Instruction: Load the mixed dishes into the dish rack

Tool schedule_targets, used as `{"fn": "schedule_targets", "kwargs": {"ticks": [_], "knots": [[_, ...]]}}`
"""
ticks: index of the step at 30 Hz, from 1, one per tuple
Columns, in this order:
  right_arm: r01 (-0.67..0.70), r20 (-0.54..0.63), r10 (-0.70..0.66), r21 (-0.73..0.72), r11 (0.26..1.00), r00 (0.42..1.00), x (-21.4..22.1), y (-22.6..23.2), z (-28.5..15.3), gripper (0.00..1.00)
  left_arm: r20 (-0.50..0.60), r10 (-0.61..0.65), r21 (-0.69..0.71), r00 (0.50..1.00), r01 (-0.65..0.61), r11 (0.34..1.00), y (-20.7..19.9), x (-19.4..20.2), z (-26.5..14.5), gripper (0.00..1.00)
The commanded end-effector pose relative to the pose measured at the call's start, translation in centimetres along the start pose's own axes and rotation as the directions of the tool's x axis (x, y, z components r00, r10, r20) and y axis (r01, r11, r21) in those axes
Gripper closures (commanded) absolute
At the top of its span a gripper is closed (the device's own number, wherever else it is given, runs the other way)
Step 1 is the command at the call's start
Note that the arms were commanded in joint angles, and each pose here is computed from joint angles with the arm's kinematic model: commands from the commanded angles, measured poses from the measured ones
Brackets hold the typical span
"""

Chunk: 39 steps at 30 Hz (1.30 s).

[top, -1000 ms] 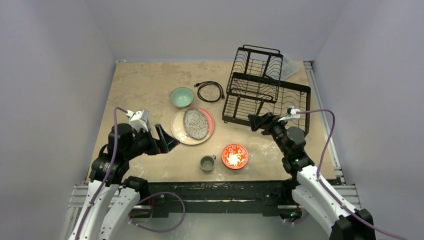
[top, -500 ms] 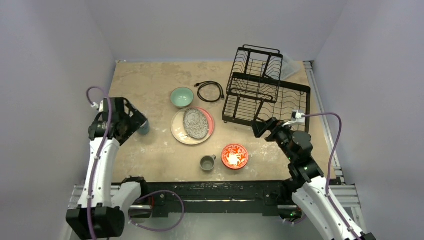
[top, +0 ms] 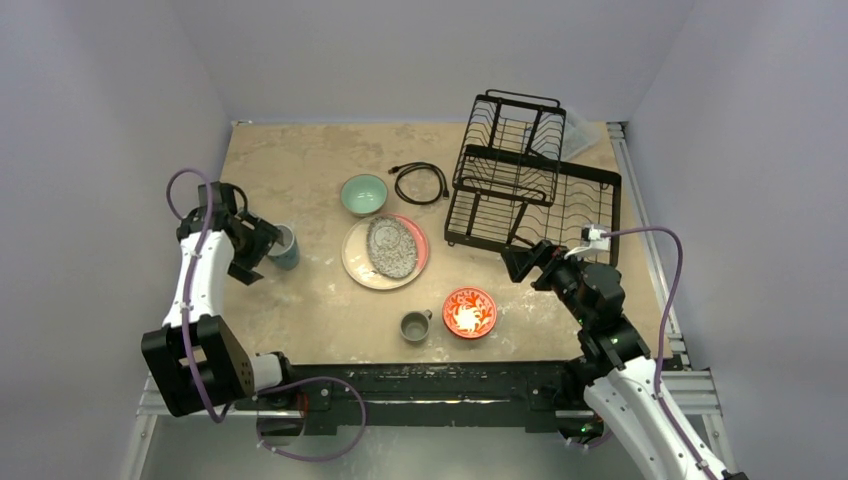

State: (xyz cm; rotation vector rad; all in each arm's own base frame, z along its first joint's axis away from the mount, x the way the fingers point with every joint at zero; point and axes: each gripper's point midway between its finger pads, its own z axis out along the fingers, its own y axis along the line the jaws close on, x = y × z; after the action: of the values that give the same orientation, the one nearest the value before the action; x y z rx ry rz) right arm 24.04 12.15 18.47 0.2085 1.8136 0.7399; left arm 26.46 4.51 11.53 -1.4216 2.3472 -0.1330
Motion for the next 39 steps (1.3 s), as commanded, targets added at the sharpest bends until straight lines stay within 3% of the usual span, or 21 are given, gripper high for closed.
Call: {"fn": "schedule_targets", "kwargs": {"ticks": [1, 5, 12, 18, 21, 24, 27, 30, 34, 39], "knots": [[0.021, 0.056, -0.021, -0.001, 1.0, 0.998, -1.9, 0.6, -0.4, 0.01, 0.018, -0.078, 0.006, 0.997, 0.077, 0.997, 0.1, -1.1, 1.1, 0.26], [0.023, 0.051, -0.023, 0.007, 1.0, 0.998, -1.7, 0.4, -0.3, 0.01, -0.048, -0.067, 0.016, 0.997, 0.067, 0.998, -0.2, -0.2, 2.0, 0.36], [0.009, 0.046, -0.01, 0.026, 1.0, 0.999, -1.4, -0.1, -0.3, 0.01, -0.057, -0.08, -0.005, 0.995, 0.08, 0.997, 0.7, 0.7, 2.6, 0.52], [0.003, 0.047, -0.005, 0.036, 0.999, 0.999, -1.4, -0.2, -0.6, 0.01, -0.09, -0.058, 0.023, 0.994, 0.061, 0.998, 0.3, 1.2, 2.6, 1.0], [0.008, 0.041, -0.01, 0.047, 0.999, 0.999, -1.4, -0.3, -0.8, 0.01, -0.053, 0.007, 0.081, 0.999, -0.002, 0.997, -0.5, 0.7, 1.2, 1.0], [0.013, 0.031, -0.015, 0.054, 0.998, 0.999, -1.3, -0.4, -0.8, 0.01, 0.054, 0.142, 0.177, 0.988, -0.15, 0.973, -2.0, 0.3, -1.6, 1.0], [0.013, 0.01, -0.014, 0.054, 0.998, 1.0, -1.0, -0.4, -0.6, 0.01, 0.209, 0.327, 0.308, 0.921, -0.38, 0.872, -4.7, 1.7, -5.6, 1.0], [0.009, -0.024, -0.008, 0.05, 0.999, 1.0, -0.7, -0.1, -0.4, 0.01, 0.367, 0.444, 0.437, 0.818, -0.572, 0.694, -7.4, 4.6, -9.9, 1.0], [-0.007, -0.073, 0.009, 0.029, 1.0, 0.997, -0.4, 0.7, -0.4, 0.02, 0.602, 0.43, 0.487, 0.673, -0.736, 0.471, -10.3, 5.7, -16.4, 1.0], [-0.041, -0.171, 0.033, -0.045, 0.998, 0.985, 0.0, 3.0, -0.5, 0.01, 0.838, 0.279, 0.414, 0.47, -0.879, 0.237, -13.6, 5.3, -23.6, 1.0]]}}
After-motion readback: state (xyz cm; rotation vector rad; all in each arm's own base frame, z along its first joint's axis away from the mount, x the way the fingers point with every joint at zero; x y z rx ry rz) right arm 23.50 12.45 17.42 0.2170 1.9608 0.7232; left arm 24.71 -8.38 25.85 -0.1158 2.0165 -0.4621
